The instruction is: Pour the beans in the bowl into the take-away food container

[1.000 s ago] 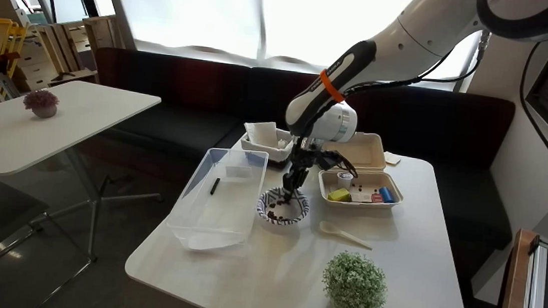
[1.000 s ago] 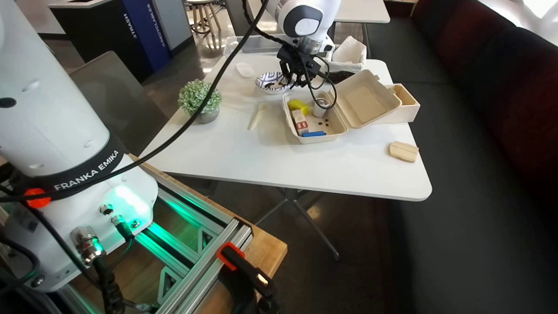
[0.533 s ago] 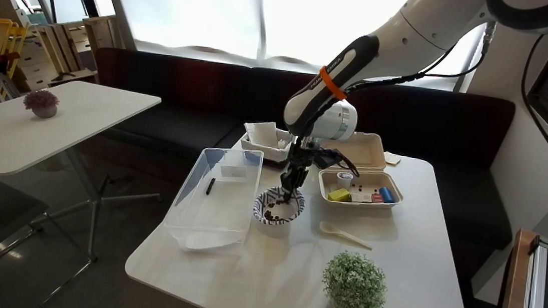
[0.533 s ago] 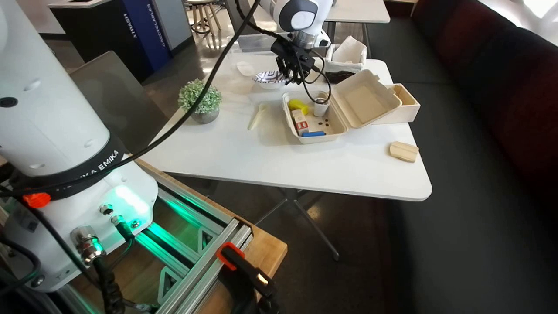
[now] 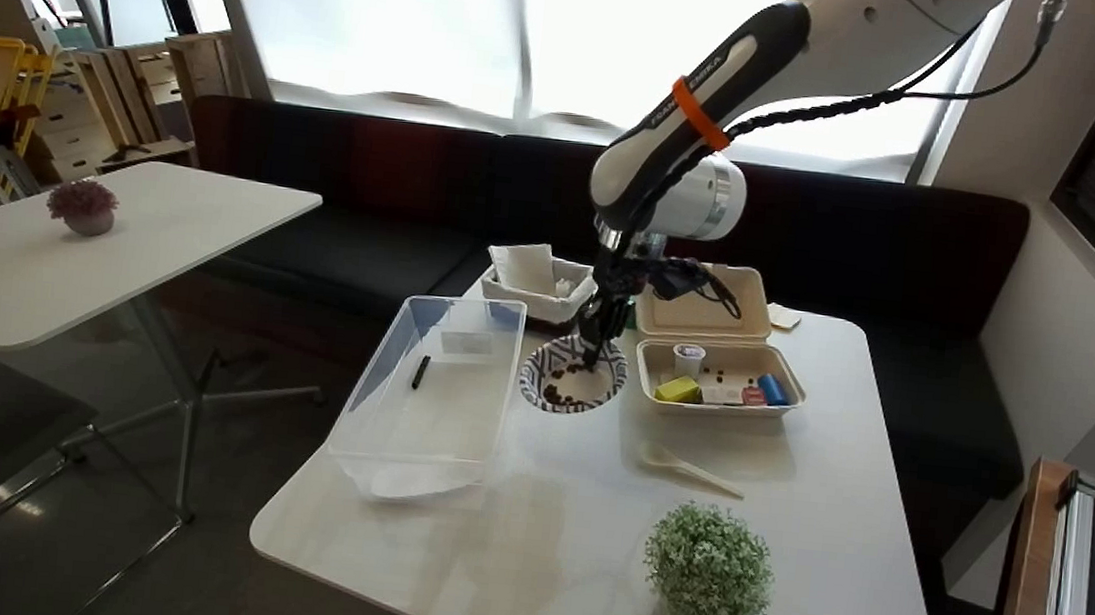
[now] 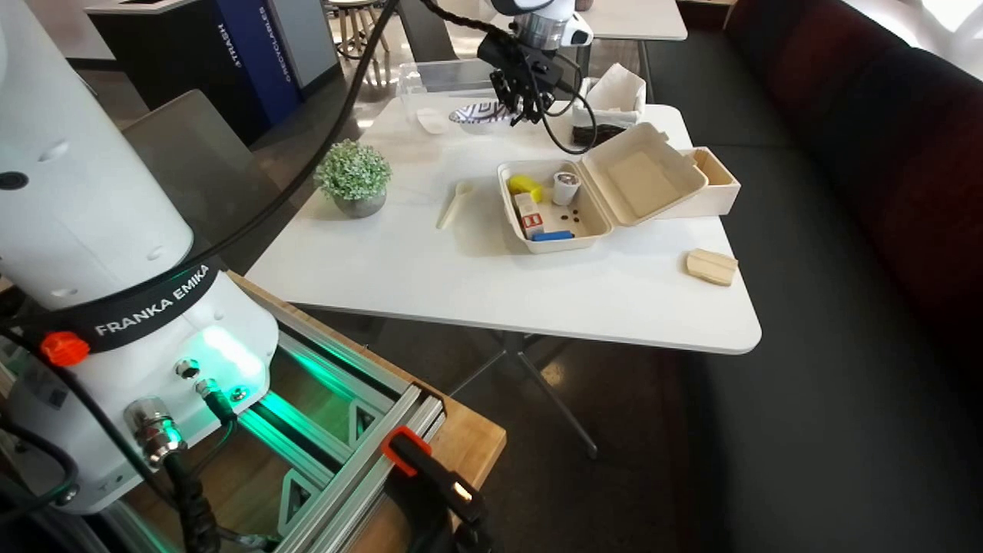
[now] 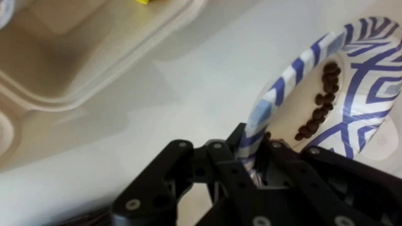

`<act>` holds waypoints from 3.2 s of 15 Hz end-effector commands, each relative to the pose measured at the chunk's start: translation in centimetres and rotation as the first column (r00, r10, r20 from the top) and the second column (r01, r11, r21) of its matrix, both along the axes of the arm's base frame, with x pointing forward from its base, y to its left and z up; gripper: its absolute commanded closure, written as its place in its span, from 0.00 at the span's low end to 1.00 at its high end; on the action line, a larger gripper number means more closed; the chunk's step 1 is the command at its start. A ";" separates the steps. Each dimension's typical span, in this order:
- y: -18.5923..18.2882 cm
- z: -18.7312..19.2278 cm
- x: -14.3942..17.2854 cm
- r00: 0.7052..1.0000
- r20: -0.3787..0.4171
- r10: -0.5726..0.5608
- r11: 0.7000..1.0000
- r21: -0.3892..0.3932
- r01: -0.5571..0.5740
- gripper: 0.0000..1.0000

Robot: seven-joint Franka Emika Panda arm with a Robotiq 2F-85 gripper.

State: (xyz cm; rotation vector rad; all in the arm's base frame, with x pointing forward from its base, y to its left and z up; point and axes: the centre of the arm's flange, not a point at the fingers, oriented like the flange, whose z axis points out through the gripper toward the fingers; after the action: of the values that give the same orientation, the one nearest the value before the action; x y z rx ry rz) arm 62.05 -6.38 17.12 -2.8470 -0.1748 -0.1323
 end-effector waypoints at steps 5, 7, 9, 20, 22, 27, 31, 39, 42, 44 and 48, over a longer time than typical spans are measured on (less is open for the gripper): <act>-5.5 9.0 -6.8 0.981 0.134 -0.142 0.984 -0.090 0.154 0.98; -7.8 10.5 -8.3 0.964 0.169 -0.204 0.970 -0.098 0.222 0.98; -10.0 11.5 -9.6 0.947 0.195 -0.255 0.951 -0.126 0.282 0.98; -14.6 11.5 -10.4 0.933 0.183 -0.310 0.921 -0.188 0.343 0.94; -14.5 11.5 -10.4 0.933 0.183 -0.309 0.921 -0.188 0.342 0.98; -14.2 10.1 -10.0 0.903 0.167 -0.396 0.860 -0.275 0.429 0.98; -14.6 9.7 -10.2 0.874 0.179 -0.453 0.804 -0.342 0.487 0.98; -13.6 7.8 -11.3 0.832 0.154 -0.533 0.678 -0.511 0.529 0.98; -13.2 7.2 -11.7 0.821 0.136 -0.555 0.636 -0.566 0.524 0.98; -12.9 7.1 -12.0 0.816 0.120 -0.566 0.611 -0.603 0.513 0.98; -12.6 7.0 -12.2 0.810 0.102 -0.578 0.546 -0.689 0.476 0.98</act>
State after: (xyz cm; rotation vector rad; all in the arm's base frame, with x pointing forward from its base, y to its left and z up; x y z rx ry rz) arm 49.99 -19.70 23.99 -3.4668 0.8483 -0.0469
